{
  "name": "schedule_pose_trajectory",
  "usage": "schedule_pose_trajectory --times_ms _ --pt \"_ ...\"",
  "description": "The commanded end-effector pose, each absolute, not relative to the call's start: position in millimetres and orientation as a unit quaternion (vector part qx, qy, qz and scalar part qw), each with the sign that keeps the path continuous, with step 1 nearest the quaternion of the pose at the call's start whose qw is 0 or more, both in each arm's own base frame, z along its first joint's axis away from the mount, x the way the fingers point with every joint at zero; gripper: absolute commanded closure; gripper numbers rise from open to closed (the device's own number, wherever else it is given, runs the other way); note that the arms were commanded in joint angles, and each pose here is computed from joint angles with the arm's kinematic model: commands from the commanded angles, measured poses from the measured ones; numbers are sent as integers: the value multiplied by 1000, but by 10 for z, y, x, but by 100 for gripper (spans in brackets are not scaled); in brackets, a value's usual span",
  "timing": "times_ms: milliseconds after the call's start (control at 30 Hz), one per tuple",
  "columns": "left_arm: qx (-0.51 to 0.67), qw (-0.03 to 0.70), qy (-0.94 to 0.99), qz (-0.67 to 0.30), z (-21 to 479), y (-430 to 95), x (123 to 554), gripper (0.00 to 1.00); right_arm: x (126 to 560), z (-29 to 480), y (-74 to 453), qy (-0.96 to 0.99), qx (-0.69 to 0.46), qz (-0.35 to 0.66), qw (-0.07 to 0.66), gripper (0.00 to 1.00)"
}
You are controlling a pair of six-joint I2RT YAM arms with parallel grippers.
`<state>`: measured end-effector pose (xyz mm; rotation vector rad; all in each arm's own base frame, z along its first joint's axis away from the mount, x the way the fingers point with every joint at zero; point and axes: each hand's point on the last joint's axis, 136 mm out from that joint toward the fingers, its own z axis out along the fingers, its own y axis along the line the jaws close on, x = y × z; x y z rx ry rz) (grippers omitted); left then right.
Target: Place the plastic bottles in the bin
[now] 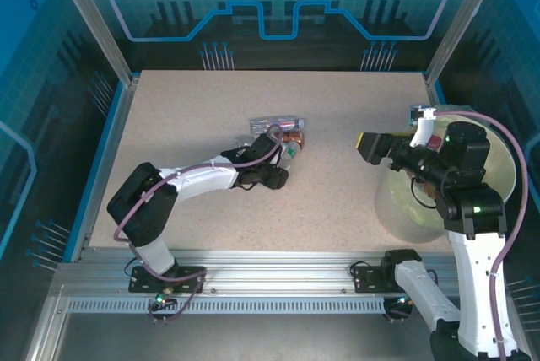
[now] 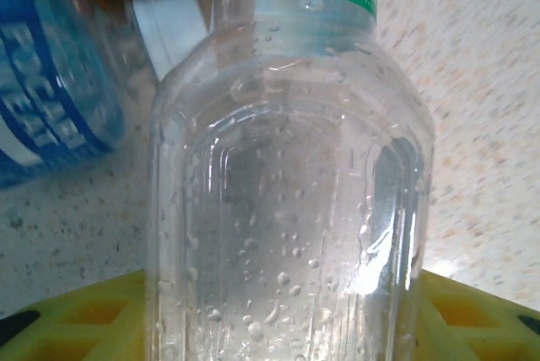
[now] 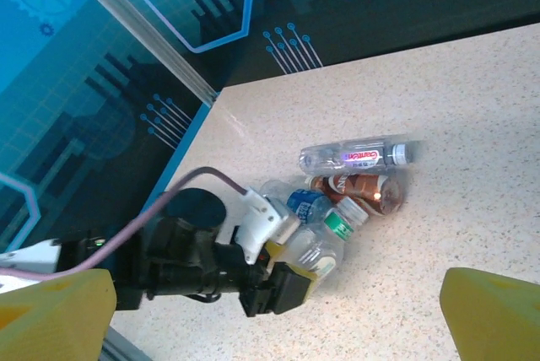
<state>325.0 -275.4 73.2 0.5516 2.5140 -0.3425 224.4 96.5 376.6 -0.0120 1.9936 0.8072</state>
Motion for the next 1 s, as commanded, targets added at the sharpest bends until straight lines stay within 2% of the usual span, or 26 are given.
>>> schedule_pose_trajectory --times_ms 0,200,367,500,967 --pt "200 374 882 -207 1409 -2874 3243 70 2393 3770 1087 820 4 333 466 0" --pt "212 434 838 -253 1996 -2927 3197 72 2505 3696 1384 827 -26 358 432 0" --pt "229 468 794 -313 2515 -3022 3065 71 2604 3689 1741 821 -52 403 402 0" --pt "239 487 764 -350 2825 -3070 2971 71 2706 3639 1990 829 -70 400 384 0" --pt "257 532 697 -407 3320 -3107 2792 71 2962 3345 2567 852 -48 409 323 0"
